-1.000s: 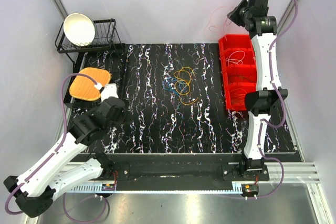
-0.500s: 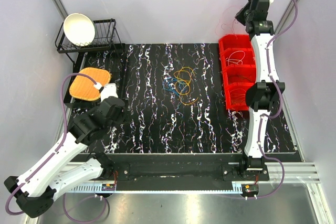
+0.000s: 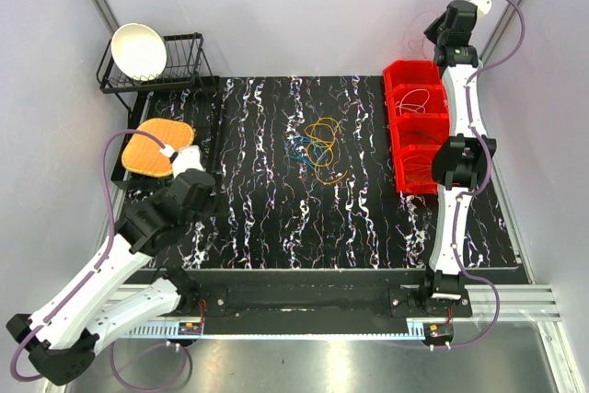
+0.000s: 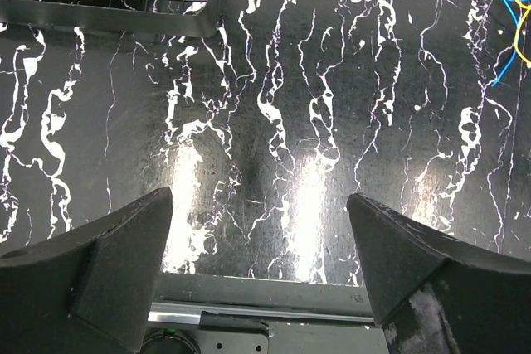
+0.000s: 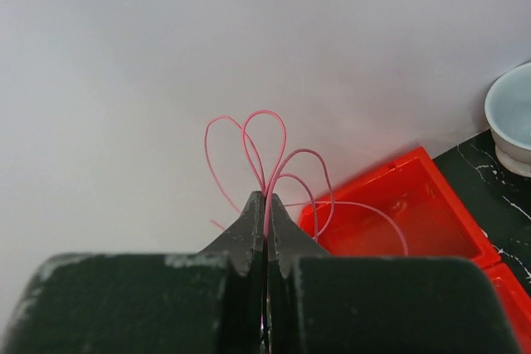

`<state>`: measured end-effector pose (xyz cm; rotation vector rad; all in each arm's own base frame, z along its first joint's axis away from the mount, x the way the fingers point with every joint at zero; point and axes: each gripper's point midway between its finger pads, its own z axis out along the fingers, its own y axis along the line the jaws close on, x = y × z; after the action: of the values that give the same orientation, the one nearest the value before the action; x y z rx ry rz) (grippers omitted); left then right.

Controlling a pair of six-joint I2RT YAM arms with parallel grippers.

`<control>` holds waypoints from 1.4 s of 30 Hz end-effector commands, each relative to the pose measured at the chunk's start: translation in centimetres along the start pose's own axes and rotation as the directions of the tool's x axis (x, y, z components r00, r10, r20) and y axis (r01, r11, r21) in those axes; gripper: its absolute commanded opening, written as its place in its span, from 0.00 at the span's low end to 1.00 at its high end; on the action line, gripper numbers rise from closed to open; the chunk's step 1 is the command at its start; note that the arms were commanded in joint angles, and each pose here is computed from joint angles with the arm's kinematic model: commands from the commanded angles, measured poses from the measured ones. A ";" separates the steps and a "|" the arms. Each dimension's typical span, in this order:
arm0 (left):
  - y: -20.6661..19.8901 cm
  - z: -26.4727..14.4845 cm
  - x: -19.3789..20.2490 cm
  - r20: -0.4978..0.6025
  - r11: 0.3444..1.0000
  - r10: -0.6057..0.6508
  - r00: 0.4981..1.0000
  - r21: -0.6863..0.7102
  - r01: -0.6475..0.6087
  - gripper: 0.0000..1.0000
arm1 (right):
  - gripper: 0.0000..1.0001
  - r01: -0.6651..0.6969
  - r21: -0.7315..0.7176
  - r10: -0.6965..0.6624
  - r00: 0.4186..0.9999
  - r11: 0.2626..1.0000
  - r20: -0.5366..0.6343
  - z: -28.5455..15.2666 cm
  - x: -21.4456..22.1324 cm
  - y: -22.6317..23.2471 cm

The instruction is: Untangle the cables

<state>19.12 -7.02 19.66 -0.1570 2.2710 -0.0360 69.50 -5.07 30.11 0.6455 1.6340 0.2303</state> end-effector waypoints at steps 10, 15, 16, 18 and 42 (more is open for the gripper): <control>0.0 0.1 -1.0 0.041 1.000 -0.024 0.999 0.015 0.023 0.88 | 0.61 -0.011 0.007 0.009 0.985 1.000 0.172 2.0 -2.0 -0.1; 0.0 0.1 -1.0 0.042 0.999 -0.028 0.999 0.017 0.027 0.88 | 1.00 -0.015 -0.034 0.020 0.989 0.999 0.146 2.6 -1.2 0.3; 0.0 0.1 -1.0 0.043 1.000 -0.026 0.999 0.015 0.026 0.88 | 1.00 -0.022 -0.024 0.025 0.990 0.999 0.139 2.7 -0.8 0.0; 0.1 0.1 -1.0 0.042 1.000 -0.027 0.999 0.013 0.026 0.88 | 1.00 -0.029 -0.028 0.033 0.988 0.999 0.149 2.3 -1.5 0.2; 0.1 0.2 -0.9 0.035 0.999 -0.028 0.999 0.018 0.027 0.88 | 1.00 -0.153 -0.238 0.091 0.963 0.959 -0.252 -7.3 4.2 7.1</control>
<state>19.32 -6.41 19.87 -0.1794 2.2602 -0.0316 67.75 0.80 26.84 0.6134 1.7523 0.4632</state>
